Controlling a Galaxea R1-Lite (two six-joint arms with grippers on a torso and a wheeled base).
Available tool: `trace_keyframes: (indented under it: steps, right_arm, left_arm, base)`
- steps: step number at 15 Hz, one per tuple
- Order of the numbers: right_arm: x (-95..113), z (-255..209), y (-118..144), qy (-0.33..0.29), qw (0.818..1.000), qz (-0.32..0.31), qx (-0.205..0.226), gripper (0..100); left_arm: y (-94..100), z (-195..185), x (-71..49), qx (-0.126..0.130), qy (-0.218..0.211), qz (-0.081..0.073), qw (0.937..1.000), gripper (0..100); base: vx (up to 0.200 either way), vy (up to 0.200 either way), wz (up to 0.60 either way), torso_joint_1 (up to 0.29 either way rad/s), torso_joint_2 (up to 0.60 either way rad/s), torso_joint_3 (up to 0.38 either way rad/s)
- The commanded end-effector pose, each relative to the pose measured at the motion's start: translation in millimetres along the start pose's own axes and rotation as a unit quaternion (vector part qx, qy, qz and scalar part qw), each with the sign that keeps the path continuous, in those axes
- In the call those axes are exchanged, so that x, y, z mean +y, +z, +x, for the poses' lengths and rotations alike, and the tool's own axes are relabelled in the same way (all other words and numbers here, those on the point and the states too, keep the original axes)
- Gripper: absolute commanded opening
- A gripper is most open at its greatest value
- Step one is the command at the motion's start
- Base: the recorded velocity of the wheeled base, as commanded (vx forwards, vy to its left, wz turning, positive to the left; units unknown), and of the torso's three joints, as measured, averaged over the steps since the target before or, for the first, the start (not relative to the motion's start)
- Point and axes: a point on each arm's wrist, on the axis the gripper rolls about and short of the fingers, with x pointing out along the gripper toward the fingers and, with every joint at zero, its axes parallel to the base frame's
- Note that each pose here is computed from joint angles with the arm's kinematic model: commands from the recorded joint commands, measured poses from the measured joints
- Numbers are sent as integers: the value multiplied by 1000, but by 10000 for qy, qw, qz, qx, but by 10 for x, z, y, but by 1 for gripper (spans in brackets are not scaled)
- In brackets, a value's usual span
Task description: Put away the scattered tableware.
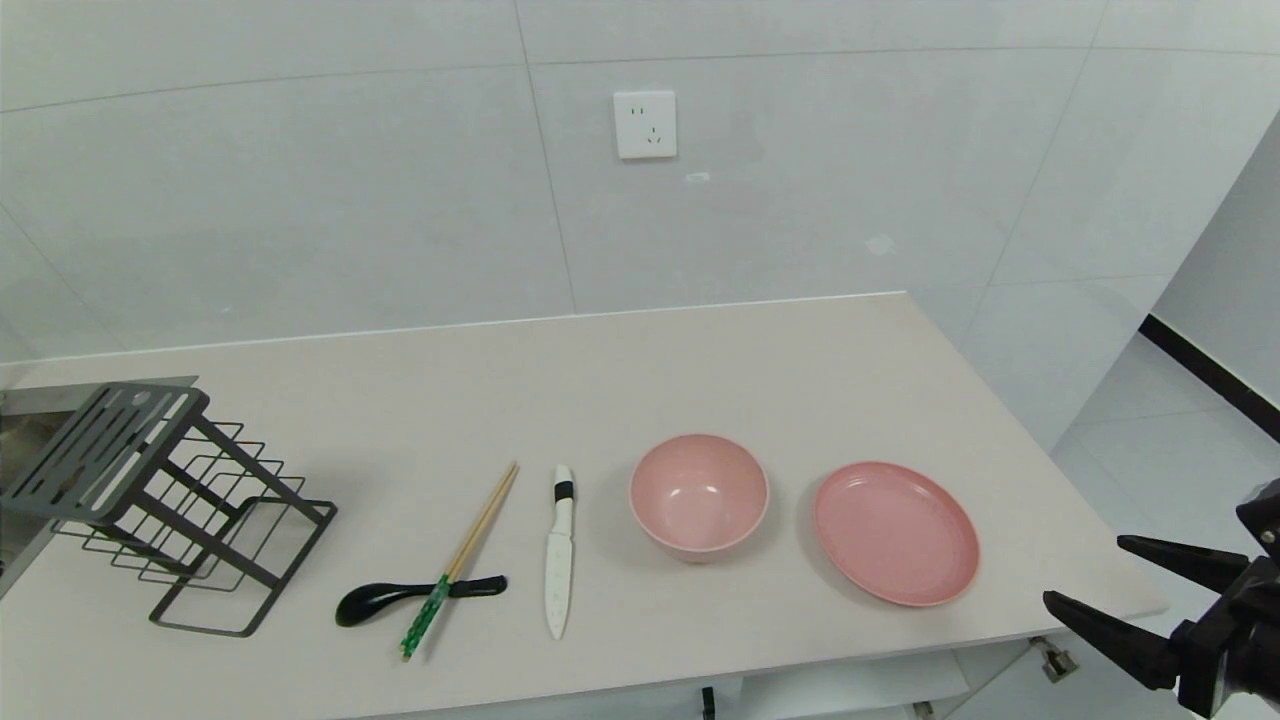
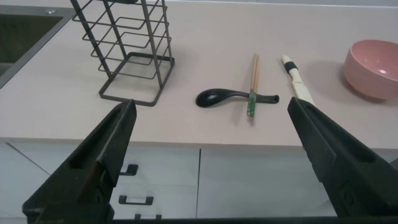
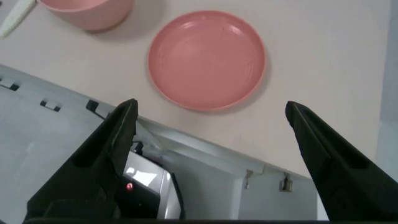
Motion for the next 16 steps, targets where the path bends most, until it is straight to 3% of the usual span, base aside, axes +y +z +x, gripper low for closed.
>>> trace_keyframes:
  steps: [1, 16]
  right_arm:
    - [-16, 110, -87, 93, 9993, 128, 344, 100]
    - [-183, 799, -248, 346, 9930, 416, 1045, 100]
  left_arm:
    - [1, 1, 0, 4, 3, 1, 10000, 100]
    - [1, 1, 0, 4, 3, 1, 10000, 100]
  base:
    - [0, 0, 0, 0, 0, 0]
    - [0, 0, 0, 0, 0, 0]
